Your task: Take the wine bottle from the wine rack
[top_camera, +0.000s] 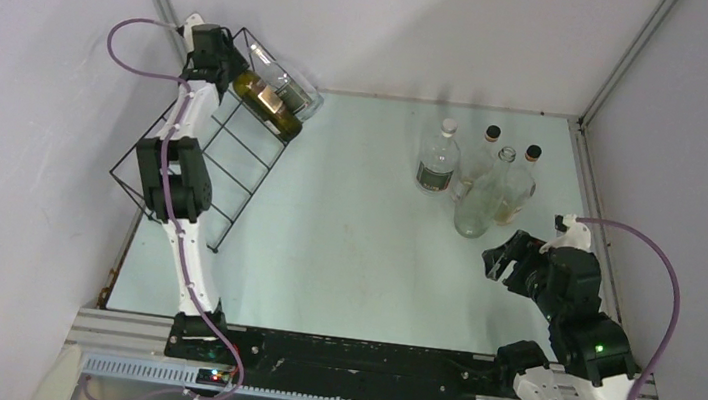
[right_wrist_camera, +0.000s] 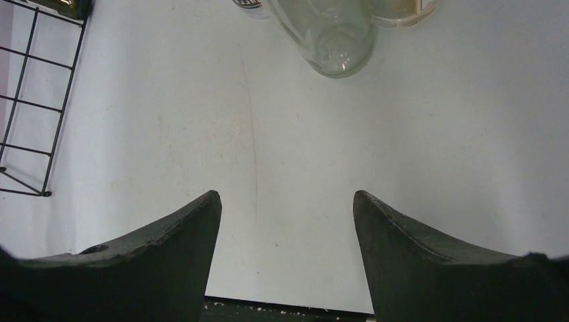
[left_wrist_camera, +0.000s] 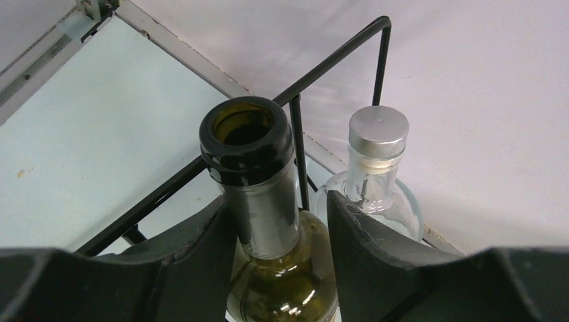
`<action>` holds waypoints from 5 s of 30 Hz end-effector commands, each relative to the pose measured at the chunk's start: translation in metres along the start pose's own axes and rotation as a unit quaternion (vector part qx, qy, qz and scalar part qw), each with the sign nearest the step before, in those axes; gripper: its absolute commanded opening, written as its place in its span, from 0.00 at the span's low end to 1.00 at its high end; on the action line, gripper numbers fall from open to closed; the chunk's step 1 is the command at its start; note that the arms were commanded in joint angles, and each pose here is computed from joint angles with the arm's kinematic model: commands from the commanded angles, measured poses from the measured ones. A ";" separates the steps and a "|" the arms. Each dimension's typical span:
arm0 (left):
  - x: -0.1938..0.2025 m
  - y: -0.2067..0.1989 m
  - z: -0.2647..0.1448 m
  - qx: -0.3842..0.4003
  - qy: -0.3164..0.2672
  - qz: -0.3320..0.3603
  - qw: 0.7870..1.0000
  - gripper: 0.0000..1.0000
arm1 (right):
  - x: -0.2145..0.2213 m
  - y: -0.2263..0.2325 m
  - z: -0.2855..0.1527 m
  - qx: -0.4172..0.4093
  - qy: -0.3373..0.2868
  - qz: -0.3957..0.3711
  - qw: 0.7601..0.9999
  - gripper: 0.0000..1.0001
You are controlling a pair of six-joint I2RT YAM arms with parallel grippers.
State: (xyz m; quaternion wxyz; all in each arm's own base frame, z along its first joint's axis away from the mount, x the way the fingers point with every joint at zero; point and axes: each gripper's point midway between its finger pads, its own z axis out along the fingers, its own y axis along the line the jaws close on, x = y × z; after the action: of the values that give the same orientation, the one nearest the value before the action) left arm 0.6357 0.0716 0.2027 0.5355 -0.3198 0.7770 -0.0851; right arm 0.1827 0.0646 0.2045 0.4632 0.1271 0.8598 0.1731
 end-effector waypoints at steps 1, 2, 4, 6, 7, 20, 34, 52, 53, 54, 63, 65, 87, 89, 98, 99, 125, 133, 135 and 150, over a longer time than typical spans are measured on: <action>-0.024 -0.007 -0.003 0.001 -0.032 0.009 0.999 0.52 | -0.006 0.001 0.005 0.001 -0.009 -0.005 1.000 0.75; -0.025 -0.006 -0.003 -0.001 -0.033 0.011 0.999 0.50 | -0.006 0.001 0.005 0.001 -0.009 -0.005 1.000 0.75; -0.026 -0.006 -0.004 0.000 -0.034 0.013 0.999 0.44 | -0.005 0.001 0.005 0.001 -0.008 -0.006 1.000 0.75; -0.027 -0.007 -0.005 0.001 -0.035 0.014 0.999 0.38 | -0.006 0.001 0.005 0.000 -0.009 -0.006 1.000 0.75; -0.027 -0.007 -0.007 0.003 -0.035 0.015 0.999 0.34 | -0.005 0.001 0.005 0.001 -0.008 -0.006 1.000 0.75; -0.044 -0.025 -0.049 0.048 -0.076 0.028 0.996 0.00 | -0.007 0.005 0.000 -0.012 -0.017 -0.003 1.000 0.75; -0.038 -0.080 -0.133 0.092 -0.143 0.138 0.976 0.00 | -0.009 0.014 -0.024 -0.044 -0.029 0.012 0.999 0.74; -0.020 -0.124 -0.206 0.122 -0.179 0.227 0.949 0.00 | -0.009 0.014 -0.044 -0.056 -0.042 0.025 0.997 0.73; -0.017 -0.126 -0.212 0.125 -0.179 0.230 0.948 0.00 | -0.009 0.014 -0.044 -0.056 -0.042 0.026 0.997 0.73; -0.015 -0.127 -0.214 0.127 -0.180 0.234 0.947 0.00 | -0.009 0.014 -0.044 -0.057 -0.042 0.027 0.997 0.73; -0.002 -0.146 -0.261 0.195 -0.173 0.211 0.942 0.00 | -0.015 0.019 -0.042 -0.063 -0.048 0.032 0.996 0.72; 0.003 -0.151 -0.272 0.211 -0.170 0.212 0.939 0.00 | -0.015 0.020 -0.040 -0.063 -0.047 0.032 0.996 0.72; 0.139 -0.188 -0.402 0.387 -0.059 0.246 0.887 0.00 | -0.014 0.027 -0.035 -0.074 -0.032 0.023 0.996 0.73; 0.157 -0.186 -0.412 0.394 -0.045 0.261 0.880 0.00 | -0.014 0.027 -0.035 -0.074 -0.030 0.023 0.997 0.73; 0.213 -0.170 -0.458 0.422 -0.008 0.267 0.866 0.00 | -0.017 0.029 -0.035 -0.081 -0.036 0.021 0.996 0.73; 0.216 -0.169 -0.460 0.423 -0.006 0.271 0.865 0.00 | -0.017 0.029 -0.035 -0.081 -0.036 0.020 0.996 0.73; 0.302 -0.140 -0.476 0.417 0.080 0.319 0.847 0.53 | -0.007 0.026 -0.027 -0.074 -0.015 0.025 0.997 0.74; 0.304 -0.137 -0.472 0.405 0.081 0.324 0.851 0.72 | -0.006 0.022 -0.027 -0.065 -0.016 0.024 0.997 0.74; 0.302 -0.137 -0.472 0.404 0.080 0.321 0.853 0.78 | -0.006 0.022 -0.027 -0.064 -0.016 0.025 0.997 0.74; 0.242 -0.184 -0.520 0.467 0.067 0.287 0.834 0.99 | -0.013 0.023 -0.025 -0.063 -0.030 0.021 0.997 0.76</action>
State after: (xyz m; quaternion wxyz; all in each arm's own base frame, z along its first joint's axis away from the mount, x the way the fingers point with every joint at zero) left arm 0.2028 -0.3199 0.2660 0.5505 0.2092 0.7651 -0.2603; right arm 0.1624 0.0763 0.2270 0.4740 0.1225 0.8402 0.2330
